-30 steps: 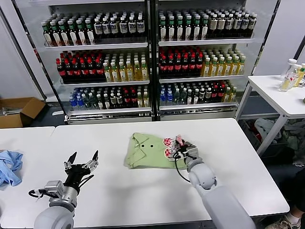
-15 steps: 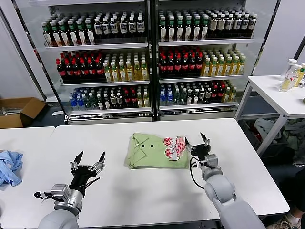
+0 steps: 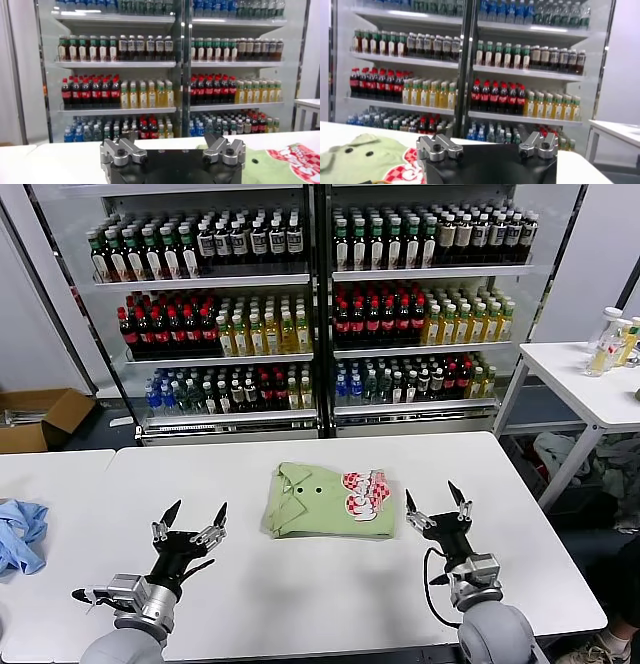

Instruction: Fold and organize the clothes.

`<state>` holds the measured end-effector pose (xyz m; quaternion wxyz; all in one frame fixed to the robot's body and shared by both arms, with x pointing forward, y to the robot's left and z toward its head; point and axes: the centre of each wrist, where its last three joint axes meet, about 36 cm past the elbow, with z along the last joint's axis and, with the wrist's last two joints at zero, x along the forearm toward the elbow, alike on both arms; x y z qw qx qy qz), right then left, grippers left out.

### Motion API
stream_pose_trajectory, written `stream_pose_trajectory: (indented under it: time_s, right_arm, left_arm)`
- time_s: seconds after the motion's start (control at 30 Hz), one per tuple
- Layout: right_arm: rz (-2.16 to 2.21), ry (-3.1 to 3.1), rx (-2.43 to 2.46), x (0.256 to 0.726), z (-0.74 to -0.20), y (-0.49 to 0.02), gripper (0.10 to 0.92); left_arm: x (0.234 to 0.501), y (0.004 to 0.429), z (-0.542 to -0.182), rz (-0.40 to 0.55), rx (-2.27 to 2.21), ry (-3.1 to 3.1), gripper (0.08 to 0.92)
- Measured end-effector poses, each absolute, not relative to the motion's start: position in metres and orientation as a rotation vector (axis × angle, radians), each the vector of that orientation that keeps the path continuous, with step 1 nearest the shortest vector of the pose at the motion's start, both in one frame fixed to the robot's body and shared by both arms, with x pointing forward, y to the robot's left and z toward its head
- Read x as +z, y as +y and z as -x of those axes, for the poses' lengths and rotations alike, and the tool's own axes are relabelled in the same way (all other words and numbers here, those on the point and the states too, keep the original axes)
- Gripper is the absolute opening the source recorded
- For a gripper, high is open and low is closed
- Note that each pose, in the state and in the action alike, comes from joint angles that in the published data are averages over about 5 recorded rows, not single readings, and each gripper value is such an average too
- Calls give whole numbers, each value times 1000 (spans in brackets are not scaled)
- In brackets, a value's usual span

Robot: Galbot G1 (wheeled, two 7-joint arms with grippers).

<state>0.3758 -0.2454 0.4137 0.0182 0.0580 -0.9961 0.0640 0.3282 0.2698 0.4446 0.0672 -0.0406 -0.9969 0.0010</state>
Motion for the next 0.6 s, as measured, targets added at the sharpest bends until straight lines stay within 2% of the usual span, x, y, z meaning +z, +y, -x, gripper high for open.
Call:
stream_pose_trajectory:
  time_s: [0.6]
  right_arm:
    - [-146,-3120,210,419,-347,-245,823]
  left_arm:
    - [454,269,-322,176,-3,-3015,822]
